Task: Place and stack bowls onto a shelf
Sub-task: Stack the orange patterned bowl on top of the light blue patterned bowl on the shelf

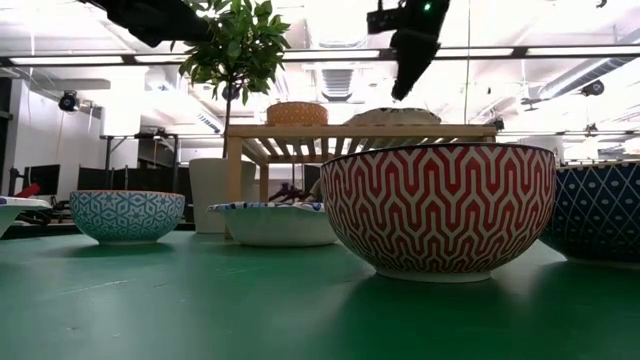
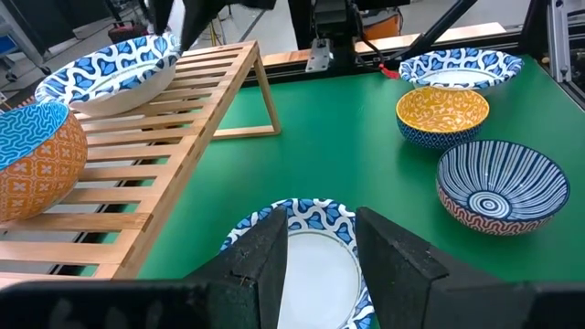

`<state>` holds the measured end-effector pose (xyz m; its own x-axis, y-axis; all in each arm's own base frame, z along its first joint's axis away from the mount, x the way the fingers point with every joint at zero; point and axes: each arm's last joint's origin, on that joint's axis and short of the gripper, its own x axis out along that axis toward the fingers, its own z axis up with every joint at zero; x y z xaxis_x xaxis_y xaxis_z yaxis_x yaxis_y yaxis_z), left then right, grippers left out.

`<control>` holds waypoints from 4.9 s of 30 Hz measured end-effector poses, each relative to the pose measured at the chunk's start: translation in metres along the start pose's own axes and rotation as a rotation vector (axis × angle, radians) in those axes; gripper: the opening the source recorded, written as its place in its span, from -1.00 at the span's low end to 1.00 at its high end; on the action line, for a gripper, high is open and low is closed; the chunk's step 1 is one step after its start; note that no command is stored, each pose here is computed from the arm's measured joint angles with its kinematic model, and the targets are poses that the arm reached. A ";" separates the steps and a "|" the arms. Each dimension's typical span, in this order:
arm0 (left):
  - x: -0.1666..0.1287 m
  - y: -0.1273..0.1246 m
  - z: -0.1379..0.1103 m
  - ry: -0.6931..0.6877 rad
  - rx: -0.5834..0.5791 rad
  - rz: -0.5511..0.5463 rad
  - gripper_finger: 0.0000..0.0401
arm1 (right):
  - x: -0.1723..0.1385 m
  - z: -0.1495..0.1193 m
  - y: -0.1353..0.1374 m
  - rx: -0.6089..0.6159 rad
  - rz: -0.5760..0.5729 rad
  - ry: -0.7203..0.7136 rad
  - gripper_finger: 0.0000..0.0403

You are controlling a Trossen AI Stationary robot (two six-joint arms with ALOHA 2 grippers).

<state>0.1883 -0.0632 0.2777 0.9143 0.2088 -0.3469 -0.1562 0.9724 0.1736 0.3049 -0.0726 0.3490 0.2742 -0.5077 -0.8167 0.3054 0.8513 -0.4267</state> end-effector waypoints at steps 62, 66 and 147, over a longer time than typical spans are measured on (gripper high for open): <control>0.057 -0.038 -0.073 0.927 -0.012 0.093 -0.43 | -0.049 -0.117 0.158 -0.076 0.488 -0.578 -0.32; 0.060 -0.037 -0.080 0.909 -0.033 0.099 -0.44 | -0.049 -0.117 0.158 -0.076 0.488 -0.577 -0.32; 0.106 0.160 0.149 0.709 0.320 0.045 -1.00 | -0.045 -0.122 0.158 -0.164 0.453 -0.537 -0.32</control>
<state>0.3155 0.0988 0.4061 0.4351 0.3692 -0.8212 0.0264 0.9064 0.4215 0.2296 0.1012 0.2708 0.7648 -0.0595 -0.6415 -0.0738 0.9811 -0.1790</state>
